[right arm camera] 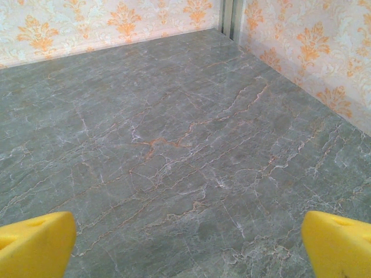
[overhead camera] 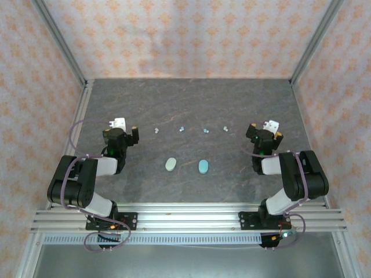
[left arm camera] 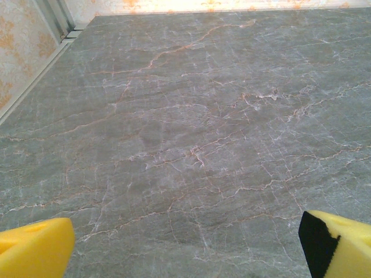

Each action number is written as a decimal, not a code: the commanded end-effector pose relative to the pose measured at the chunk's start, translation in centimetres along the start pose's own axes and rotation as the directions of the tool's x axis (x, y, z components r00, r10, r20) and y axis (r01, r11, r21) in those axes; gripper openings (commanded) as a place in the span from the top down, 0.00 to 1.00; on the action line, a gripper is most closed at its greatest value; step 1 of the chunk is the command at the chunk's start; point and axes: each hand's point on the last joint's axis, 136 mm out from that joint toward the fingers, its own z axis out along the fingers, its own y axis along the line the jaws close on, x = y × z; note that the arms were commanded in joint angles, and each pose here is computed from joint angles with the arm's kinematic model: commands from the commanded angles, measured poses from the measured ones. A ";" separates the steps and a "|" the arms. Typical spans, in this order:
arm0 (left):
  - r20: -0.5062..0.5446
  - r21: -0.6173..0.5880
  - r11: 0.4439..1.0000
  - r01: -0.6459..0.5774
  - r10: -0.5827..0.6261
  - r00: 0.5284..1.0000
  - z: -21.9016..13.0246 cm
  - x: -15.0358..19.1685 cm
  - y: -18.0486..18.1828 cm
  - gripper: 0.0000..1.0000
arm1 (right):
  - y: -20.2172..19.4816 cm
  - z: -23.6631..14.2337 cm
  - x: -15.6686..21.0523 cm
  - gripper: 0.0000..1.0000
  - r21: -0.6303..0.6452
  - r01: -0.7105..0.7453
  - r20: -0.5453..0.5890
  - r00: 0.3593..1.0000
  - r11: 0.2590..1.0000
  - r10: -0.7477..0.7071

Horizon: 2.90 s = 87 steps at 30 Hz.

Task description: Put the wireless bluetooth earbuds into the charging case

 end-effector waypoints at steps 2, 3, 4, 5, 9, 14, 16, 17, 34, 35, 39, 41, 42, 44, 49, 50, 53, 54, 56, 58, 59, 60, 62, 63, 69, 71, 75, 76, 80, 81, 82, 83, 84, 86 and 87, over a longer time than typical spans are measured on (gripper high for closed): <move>0.016 -0.004 1.000 0.018 -0.018 1.000 0.2 -0.9 0.1 0.00 | -0.1 0.1 -0.5 0.01 0.001 -0.013 0.013 1.000 1.000 0.013; 0.016 -0.005 1.000 0.018 -0.017 1.000 0.2 -0.9 0.1 0.00 | -0.1 0.1 -0.5 0.01 0.001 -0.012 0.012 1.000 1.000 0.012; 0.016 -0.005 1.000 0.017 -0.017 1.000 0.2 -0.9 0.1 0.00 | -0.1 0.1 -0.4 0.01 0.001 -0.012 0.014 1.000 1.000 0.012; 0.014 -0.004 1.000 0.015 -0.015 1.000 0.3 -0.9 0.1 0.00 | -0.1 0.1 -0.4 0.01 0.002 -0.012 0.013 1.000 1.000 0.012; 0.011 -0.036 0.999 0.027 -0.027 1.000 0.1 -1.2 0.7 0.00 | 0.1 -0.3 -0.8 0.01 -0.020 -0.013 0.030 0.999 1.000 0.014; -0.074 -0.157 0.986 0.055 -0.067 0.995 -0.9 -3.1 2.7 0.00 | 0.0 -2.1 -2.6 0.01 -0.040 -0.011 0.039 0.999 0.999 0.012; -0.122 -0.168 0.983 0.067 -0.088 0.989 -1.5 -3.3 2.9 0.00 | -0.4 -2.5 -3.2 0.03 -0.012 -0.043 -0.002 0.999 0.999 0.043; -0.150 -0.184 0.980 0.080 -0.109 0.983 -1.9 -3.5 3.2 0.00 | -1.0 -2.7 -3.4 0.04 0.024 -0.076 -0.031 0.997 0.997 0.077; -0.514 0.244 0.969 0.029 0.103 0.852 -12.0 1.3 -10.6 0.05 | 7.2 -7.8 -0.9 0.09 -0.177 -0.153 -0.460 0.886 0.972 0.056; -0.511 0.257 0.966 -0.001 0.137 0.849 -12.4 1.5 -11.4 0.05 | 7.7 -8.1 -0.5 0.09 -0.182 -0.158 -0.474 0.879 0.970 0.054; -0.451 0.319 0.940 -0.124 0.265 0.852 -13.9 2.4 -14.7 0.05 | 10.6 -9.6 0.7 0.09 -0.244 -0.182 -0.535 0.845 0.953 0.024; -0.430 0.350 0.925 -0.151 0.301 0.851 -14.3 3.1 -16.0 0.05 | 11.9 -10.5 1.1 0.09 -0.281 -0.174 -0.556 0.831 0.944 -0.012; -0.434 0.365 0.917 -0.159 0.319 0.842 -14.3 3.6 -16.6 0.05 | 12.4 -11.0 1.3 0.10 -0.298 -0.172 -0.567 0.823 0.939 -0.029; -0.461 0.390 0.905 -0.173 0.354 0.814 -14.1 4.8 -17.2 0.05 | 13.0 -11.5 1.8 0.11 -0.316 -0.176 -0.588 0.808 0.932 -0.046; -0.519 0.522 0.832 -0.187 0.484 0.705 -14.9 7.3 -19.6 0.08 | 13.1 -12.0 2.7 0.11 -0.308 -0.192 -0.615 0.787 0.932 -0.041; -0.524 0.528 0.827 -0.193 0.496 0.693 -14.9 7.7 -19.6 0.08 | 13.1 -12.0 2.9 0.11 -0.304 -0.194 -0.618 0.785 0.932 -0.038; -0.539 0.528 0.828 -0.187 0.497 0.680 -14.8 8.6 -19.9 0.09 | 13.1 -11.9 3.4 0.11 -0.297 -0.200 -0.629 0.777 0.934 -0.034; -0.547 0.523 0.832 -0.184 0.494 0.676 -14.7 9.0 -19.8 0.11 | 13.2 -11.8 3.7 0.11 -0.297 -0.200 -0.635 0.772 0.934 -0.037; -0.560 0.515 0.839 -0.177 0.486 0.671 -14.5 9.5 -19.8 0.15 | 13.5 -11.8 3.8 0.11 -0.299 -0.206 -0.647 0.761 0.932 -0.040; -0.573 0.514 0.840 -0.173 0.486 0.660 -14.5 10.2 -19.7 0.19 | 13.8 -11.8 3.9 0.11 -0.304 -0.210 -0.656 0.754 0.929 -0.044; -0.576 0.515 0.840 -0.170 0.486 0.658 -14.5 10.5 -19.8 0.21 | 14.0 -11.8 3.8 0.11 -0.308 -0.212 -0.658 0.751 0.928 -0.047; -0.578 0.517 0.839 -0.168 0.487 0.654 -14.4 10.8 -19.8 0.23 | 14.1 -11.8 3.8 0.11 -0.311 -0.213 -0.660 0.750 0.926 -0.049; -0.579 0.527 0.834 -0.164 0.493 0.649 -14.4 11.3 -20.0 0.26 | 14.4 -11.8 3.5 0.11 -0.317 -0.219 -0.659 0.751 0.923 -0.048; -0.582 0.532 0.831 -0.163 0.498 0.643 -14.3 11.6 -20.0 0.28 | 14.5 -11.8 3.3 0.11 -0.319 -0.224 -0.658 0.752 0.921 -0.045; -0.592 0.547 0.815 -0.190 0.538 0.600 -14.2 12.8 -19.9 0.42 | 15.5 -11.7 3.2 0.11 -0.329 -0.266 -0.670 0.742 0.906 -0.026; -0.594 0.550 0.813 -0.191 0.541 0.595 -14.2 13.3 -19.8 0.47 | 15.9 -11.6 3.3 0.11 -0.330 -0.270 -0.680 0.733 0.904 -0.030; -0.585 0.565 0.804 -0.183 0.547 0.599 -14.5 13.4 -20.0 0.62 | 16.6 -11.7 2.8 0.11 -0.339 -0.278 -0.690 0.723 0.899 -0.037; -0.575 0.572 0.799 -0.186 0.553 0.603 -14.6 13.3 -20.1 0.65 | 16.7 -11.7 2.5 0.11 -0.343 -0.283 -0.690 0.723 0.896 -0.036; -0.521 0.605 0.767 -0.215 0.585 0.622 -15.0 12.1 -20.3 0.74 | 17.4 -12.3 2.1 0.11 -0.363 -0.310 -0.704 0.709 0.879 -0.041; -0.505 0.613 0.759 -0.221 0.591 0.629 -15.1 11.7 -20.3 0.76 | 17.6 -12.5 1.9 0.11 -0.369 -0.317 -0.710 0.703 0.874 -0.045; -0.486 0.623 0.750 -0.224 0.595 0.641 -15.2 11.2 -20.5 0.77 | 17.7 -12.7 1.8 0.11 -0.376 -0.319 -0.716 0.696 0.870 -0.054; -0.468 0.631 0.741 -0.228 0.599 0.650 -15.3 10.8 -20.6 0.78 | 17.8 -13.0 1.7 0.11 -0.383 -0.322 -0.721 0.690 0.866 -0.063; -0.446 0.642 0.732 -0.229 0.599 0.665 -15.5 10.3 -20.8 0.78 | 18.0 -13.3 1.5 0.11 -0.394 -0.323 -0.728 0.682 0.860 -0.077; -0.404 0.662 0.712 -0.232 0.600 0.690 -15.7 9.3 -21.2 0.80 | 18.2 -14.0 1.2 0.11 -0.416 -0.327 -0.737 0.668 0.848 -0.104; -0.383 0.673 0.701 -0.235 0.602 0.700 -15.9 8.8 -21.4 0.80 | 18.5 -14.4 1.1 0.11 -0.431 -0.332 -0.743 0.659 0.839 -0.121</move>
